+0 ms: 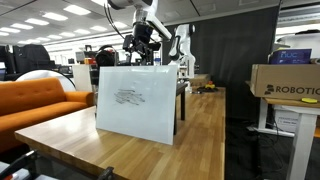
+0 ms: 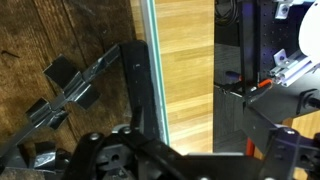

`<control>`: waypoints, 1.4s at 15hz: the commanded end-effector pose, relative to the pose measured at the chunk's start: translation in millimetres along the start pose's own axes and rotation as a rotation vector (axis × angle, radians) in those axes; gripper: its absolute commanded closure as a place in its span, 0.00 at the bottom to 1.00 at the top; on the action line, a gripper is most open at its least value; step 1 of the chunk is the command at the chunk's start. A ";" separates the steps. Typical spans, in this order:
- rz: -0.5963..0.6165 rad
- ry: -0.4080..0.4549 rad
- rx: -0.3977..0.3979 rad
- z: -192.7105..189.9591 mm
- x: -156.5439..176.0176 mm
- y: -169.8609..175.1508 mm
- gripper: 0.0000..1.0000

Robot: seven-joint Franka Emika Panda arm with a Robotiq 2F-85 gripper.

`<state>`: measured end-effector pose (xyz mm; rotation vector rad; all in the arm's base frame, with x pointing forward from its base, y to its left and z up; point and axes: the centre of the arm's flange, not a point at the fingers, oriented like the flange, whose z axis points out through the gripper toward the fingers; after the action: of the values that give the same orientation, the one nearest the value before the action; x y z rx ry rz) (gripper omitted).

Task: Put the whiteboard on the wooden stand

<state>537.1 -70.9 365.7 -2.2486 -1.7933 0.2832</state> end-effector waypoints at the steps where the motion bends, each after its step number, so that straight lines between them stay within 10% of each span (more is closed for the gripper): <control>1: -0.080 -0.023 -0.012 4.8 -6.6 -23.4 0.00; 21: -0.172 -0.060 -0.060 31.5 -13.2 -33.6 0.00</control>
<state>498.4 -70.9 350.8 -2.1394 -1.9920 0.2739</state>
